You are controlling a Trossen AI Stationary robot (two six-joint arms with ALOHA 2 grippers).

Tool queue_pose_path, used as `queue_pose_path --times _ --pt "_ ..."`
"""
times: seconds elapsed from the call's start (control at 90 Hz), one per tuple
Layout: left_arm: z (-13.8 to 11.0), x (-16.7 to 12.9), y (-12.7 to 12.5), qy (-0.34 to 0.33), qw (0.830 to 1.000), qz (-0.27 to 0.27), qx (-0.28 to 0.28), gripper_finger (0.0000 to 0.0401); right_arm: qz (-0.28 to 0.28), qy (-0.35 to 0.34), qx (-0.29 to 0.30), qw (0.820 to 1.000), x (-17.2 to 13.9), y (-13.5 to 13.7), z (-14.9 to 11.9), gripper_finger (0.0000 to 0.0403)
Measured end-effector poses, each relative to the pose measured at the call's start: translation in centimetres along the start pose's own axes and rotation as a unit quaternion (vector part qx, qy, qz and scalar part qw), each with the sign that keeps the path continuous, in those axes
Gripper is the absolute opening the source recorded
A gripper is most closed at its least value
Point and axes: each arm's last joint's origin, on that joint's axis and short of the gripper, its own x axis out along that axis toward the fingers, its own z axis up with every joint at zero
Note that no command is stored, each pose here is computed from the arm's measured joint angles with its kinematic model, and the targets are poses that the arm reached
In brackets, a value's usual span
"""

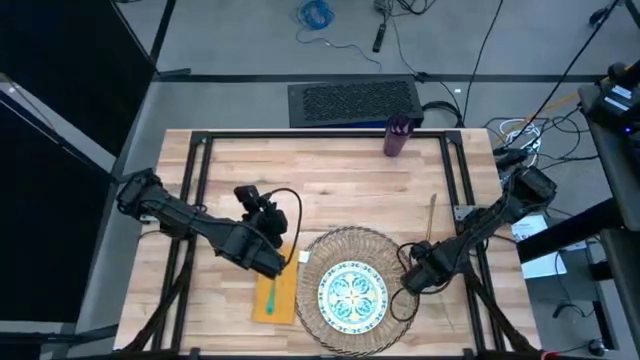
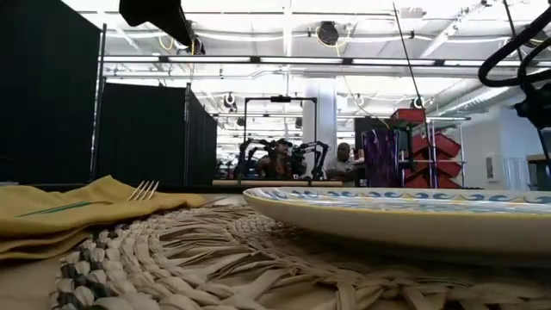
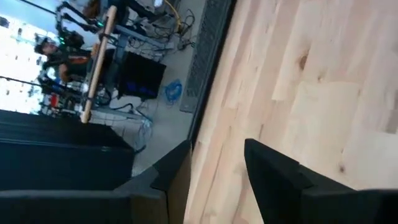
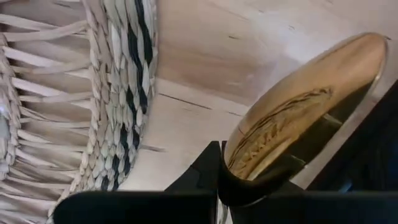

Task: Set table place
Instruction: Move the green spoon to the right of the brown placemat

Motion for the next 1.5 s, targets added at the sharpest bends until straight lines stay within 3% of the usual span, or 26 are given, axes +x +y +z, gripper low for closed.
queue_pose_path --times 0.178,0.767,1.022,1.5 --pt "0.0 -0.2 -0.1 -0.002 1.000 -0.005 0.001 0.0136 -0.004 -0.001 -0.002 1.000 0.0 -0.1 0.1 0.0009" --pt "-0.2 -0.7 -0.4 -0.010 1.000 -0.011 0.007 0.0136 0.022 -0.010 -0.010 1.000 -0.2 0.3 0.0 0.0101" --pt "-0.2 -0.7 -0.4 -0.009 1.000 -0.011 0.008 0.0136 0.051 -0.047 -0.035 0.997 -1.2 0.3 -0.4 0.0102" --pt "-0.2 -0.8 -0.5 -0.007 1.000 -0.016 0.010 0.0136 0.082 -0.045 -0.052 0.994 0.6 -0.2 -3.9 0.0098"
